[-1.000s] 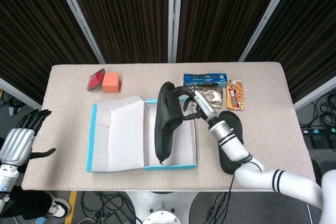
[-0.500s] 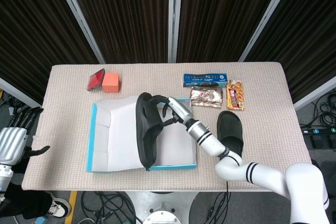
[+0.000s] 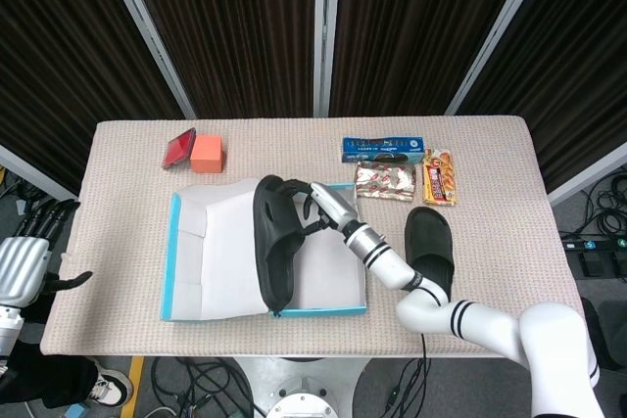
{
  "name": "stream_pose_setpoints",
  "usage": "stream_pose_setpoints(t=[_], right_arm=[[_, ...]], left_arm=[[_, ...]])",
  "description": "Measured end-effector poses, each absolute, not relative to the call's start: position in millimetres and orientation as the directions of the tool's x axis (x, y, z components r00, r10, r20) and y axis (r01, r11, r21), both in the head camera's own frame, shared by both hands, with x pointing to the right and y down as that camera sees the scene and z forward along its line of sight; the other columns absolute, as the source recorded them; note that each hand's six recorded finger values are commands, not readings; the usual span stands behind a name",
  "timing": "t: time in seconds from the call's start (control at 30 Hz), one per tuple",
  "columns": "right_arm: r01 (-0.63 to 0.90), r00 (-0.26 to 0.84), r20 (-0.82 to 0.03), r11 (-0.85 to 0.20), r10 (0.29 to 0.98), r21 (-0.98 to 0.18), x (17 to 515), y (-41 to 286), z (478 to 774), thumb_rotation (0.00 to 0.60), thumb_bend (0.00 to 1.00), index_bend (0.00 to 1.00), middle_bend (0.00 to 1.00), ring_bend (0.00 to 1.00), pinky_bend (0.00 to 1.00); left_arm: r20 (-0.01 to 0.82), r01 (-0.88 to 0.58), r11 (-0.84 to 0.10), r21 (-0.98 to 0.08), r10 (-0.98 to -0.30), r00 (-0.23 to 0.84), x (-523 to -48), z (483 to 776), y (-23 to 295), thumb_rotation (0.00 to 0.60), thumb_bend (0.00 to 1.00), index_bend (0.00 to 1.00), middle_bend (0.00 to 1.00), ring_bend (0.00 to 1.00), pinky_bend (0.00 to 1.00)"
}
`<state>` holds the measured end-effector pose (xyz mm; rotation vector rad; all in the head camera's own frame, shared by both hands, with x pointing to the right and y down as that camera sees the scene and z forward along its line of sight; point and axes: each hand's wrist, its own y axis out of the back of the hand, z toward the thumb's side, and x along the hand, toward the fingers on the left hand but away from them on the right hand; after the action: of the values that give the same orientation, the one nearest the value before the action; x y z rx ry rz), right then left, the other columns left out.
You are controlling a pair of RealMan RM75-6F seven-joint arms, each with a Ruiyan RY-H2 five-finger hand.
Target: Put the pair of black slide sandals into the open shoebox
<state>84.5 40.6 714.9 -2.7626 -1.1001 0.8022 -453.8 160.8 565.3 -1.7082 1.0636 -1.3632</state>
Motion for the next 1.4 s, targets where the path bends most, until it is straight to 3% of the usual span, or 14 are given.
stream_pose_setpoints(t=[0.73, 1.1, 1.4], right_arm=[[0.574, 0.611, -0.487, -0.773, 0.623, -0.269, 84, 44, 739, 0.6, 0.22, 0.53, 0.5, 0.4, 0.58], [0.509, 0.61, -0.492, -0.783, 0.621, -0.356, 89, 46, 748, 0.6, 0.22, 0.53, 0.5, 0.4, 0.58], [0.512, 0.611, -0.514, -0.796, 0.602, -0.324, 86, 51, 754, 0.6, 0.23, 0.53, 0.5, 0.4, 0.58]], left_arm=[[0.419, -0.182, -0.433, -0.883, -0.901, 0.114, -456, 569, 162, 0.6, 0.0, 0.08, 0.08, 0.0, 0.11], [0.419, -0.187, -0.435, -0.881, -0.9, 0.117, -456, 572, 160, 0.6, 0.0, 0.08, 0.08, 0.0, 0.11], [0.42, -0.191, -0.435, -0.88, -0.9, 0.114, -458, 572, 162, 0.6, 0.0, 0.08, 0.08, 0.0, 0.11]])
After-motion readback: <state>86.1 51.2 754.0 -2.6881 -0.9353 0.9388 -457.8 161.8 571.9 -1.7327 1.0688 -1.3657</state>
